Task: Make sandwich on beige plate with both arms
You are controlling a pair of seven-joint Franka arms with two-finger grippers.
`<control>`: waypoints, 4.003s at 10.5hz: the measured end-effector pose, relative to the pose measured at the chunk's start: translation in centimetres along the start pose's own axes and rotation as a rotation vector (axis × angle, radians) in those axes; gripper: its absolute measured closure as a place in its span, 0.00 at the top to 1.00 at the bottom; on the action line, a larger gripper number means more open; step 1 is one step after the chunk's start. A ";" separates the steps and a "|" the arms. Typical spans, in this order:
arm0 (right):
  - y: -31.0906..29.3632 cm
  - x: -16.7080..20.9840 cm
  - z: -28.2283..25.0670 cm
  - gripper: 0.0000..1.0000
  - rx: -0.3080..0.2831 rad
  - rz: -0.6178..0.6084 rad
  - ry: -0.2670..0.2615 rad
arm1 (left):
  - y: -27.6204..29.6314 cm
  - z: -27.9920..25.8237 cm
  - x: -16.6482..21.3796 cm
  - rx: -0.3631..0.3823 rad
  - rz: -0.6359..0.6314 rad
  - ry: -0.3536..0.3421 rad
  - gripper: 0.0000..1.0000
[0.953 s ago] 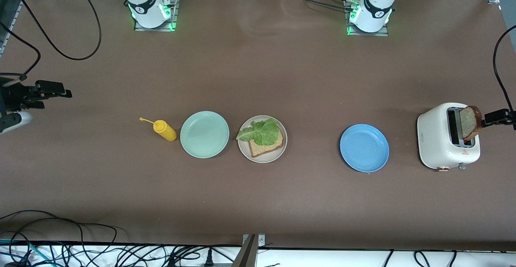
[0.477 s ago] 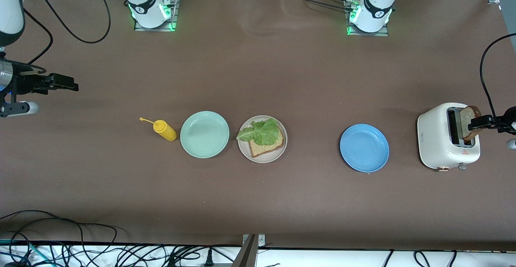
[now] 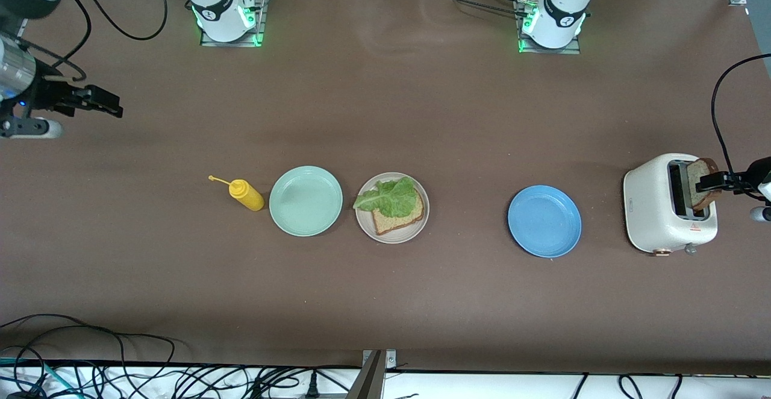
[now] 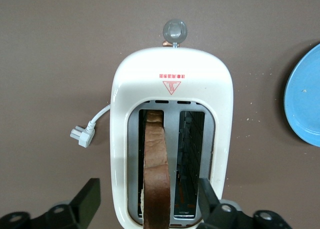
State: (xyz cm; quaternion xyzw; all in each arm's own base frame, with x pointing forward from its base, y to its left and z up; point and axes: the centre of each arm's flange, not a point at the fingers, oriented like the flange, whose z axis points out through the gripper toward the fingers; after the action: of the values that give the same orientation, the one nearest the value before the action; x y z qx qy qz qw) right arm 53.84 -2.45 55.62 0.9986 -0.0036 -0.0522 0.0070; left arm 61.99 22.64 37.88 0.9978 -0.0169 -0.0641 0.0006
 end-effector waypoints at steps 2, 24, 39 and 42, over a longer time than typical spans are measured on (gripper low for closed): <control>0.6 -0.6 -0.9 1.00 0.001 0.010 0.006 | 0.0 0.1 0.0 -0.001 0.000 -0.002 0.70; -1.1 0.2 -1.0 1.00 0.005 0.090 0.022 | 9.4 -13.3 0.5 -0.153 -0.061 0.041 0.09; -0.4 0.2 -1.0 1.00 0.009 0.107 0.021 | 31.6 -5.3 4.8 -0.785 -0.287 -0.041 0.09; 0.2 0.2 -0.9 1.00 0.023 0.121 0.019 | 35.9 -4.0 4.8 -0.886 -0.372 -0.049 0.09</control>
State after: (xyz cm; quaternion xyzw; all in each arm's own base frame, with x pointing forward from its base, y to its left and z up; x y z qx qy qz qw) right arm 54.17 -2.62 56.52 0.9970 -0.0645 -0.0420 -0.0015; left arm 66.06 -13.40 41.32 0.8858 0.1909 -0.0878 0.4138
